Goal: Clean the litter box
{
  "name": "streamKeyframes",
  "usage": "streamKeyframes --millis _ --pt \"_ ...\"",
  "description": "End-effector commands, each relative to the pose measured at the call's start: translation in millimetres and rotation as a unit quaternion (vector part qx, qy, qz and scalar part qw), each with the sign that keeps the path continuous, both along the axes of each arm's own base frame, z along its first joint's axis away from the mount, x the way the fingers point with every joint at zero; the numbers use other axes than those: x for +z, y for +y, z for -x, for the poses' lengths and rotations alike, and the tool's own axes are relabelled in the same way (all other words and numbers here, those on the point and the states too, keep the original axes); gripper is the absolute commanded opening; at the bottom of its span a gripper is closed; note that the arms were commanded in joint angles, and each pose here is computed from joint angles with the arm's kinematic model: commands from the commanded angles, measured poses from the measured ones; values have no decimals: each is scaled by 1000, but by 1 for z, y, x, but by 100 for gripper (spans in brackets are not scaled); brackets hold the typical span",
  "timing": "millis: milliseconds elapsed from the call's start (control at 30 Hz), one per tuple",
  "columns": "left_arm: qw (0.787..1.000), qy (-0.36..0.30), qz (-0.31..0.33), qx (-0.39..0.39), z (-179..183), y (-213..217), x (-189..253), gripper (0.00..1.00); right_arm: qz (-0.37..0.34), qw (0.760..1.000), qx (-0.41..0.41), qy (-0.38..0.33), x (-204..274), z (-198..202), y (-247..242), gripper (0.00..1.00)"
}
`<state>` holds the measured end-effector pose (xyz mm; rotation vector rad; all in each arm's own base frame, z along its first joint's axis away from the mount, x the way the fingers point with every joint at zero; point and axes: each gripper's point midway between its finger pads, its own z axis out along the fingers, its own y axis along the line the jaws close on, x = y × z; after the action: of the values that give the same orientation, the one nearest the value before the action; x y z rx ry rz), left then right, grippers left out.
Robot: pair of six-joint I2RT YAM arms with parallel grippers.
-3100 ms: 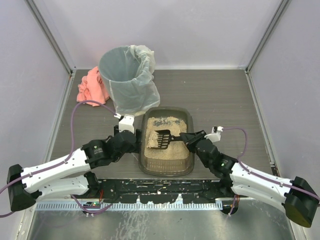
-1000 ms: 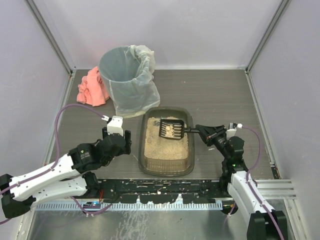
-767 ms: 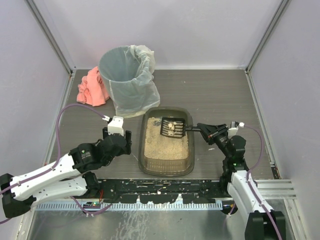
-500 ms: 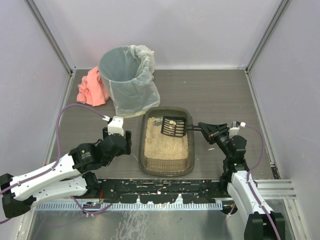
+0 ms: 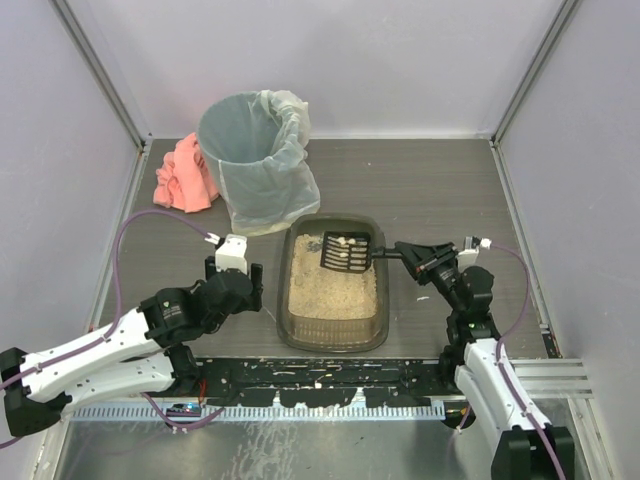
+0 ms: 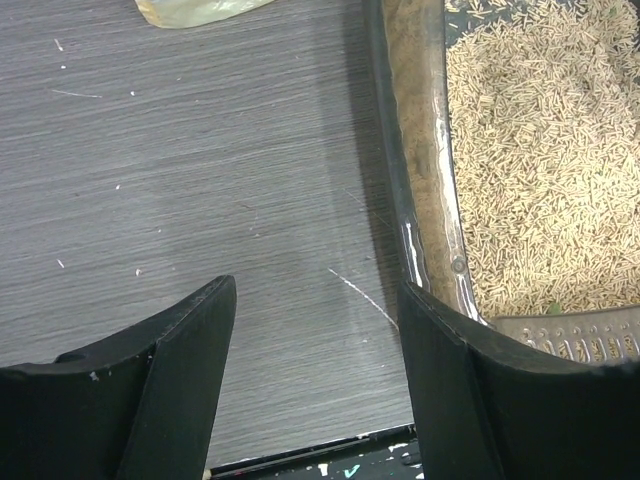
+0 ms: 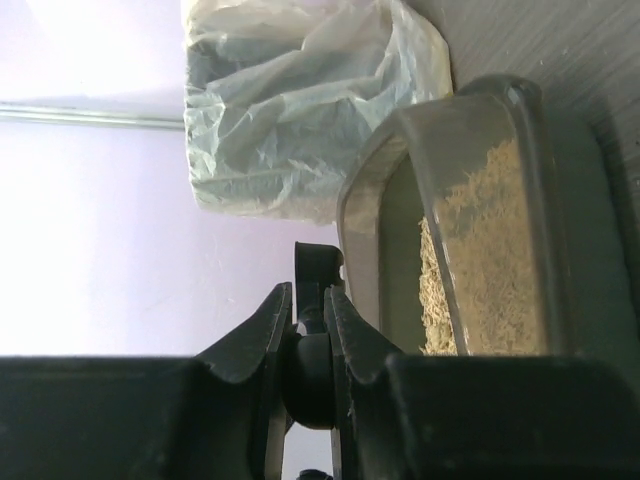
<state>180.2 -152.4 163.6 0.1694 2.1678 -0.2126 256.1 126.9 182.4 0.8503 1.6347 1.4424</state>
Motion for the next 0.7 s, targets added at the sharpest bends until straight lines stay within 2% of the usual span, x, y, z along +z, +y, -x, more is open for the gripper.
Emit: streamKeyframes --millis 0,33,100,133,233,267,367,500,600,667 --pt "1000 -13 9 12 -4 3 8 67 32 997 41 -58 34 -1 16 1" --pt "1000 -15 10 14 -4 3 7 68 33 997 41 -52 31 -2 16 1" --pt "1000 -16 15 8 -4 1 8 68 0 1000 -19 -24 18 -7 -7 1" --pt "1000 -14 15 6 -3 1 9 68 -12 999 -33 -34 22 -7 -12 1" --pt "1000 -14 7 17 -3 8 6 68 32 996 55 -61 37 0 24 1" --pt "1000 -17 9 19 -3 8 5 69 34 996 56 -62 38 -1 24 1" --pt "1000 -16 11 12 -2 8 6 69 -7 999 -28 -34 25 -8 -7 1" --pt "999 -20 1 28 -2 18 4 70 40 995 68 -68 44 -1 31 1" --pt "1000 -22 8 18 -1 16 6 71 3 999 -19 -39 32 -8 -1 1" --pt "1000 -20 7 23 1 20 8 71 26 997 32 -71 50 -4 18 1"
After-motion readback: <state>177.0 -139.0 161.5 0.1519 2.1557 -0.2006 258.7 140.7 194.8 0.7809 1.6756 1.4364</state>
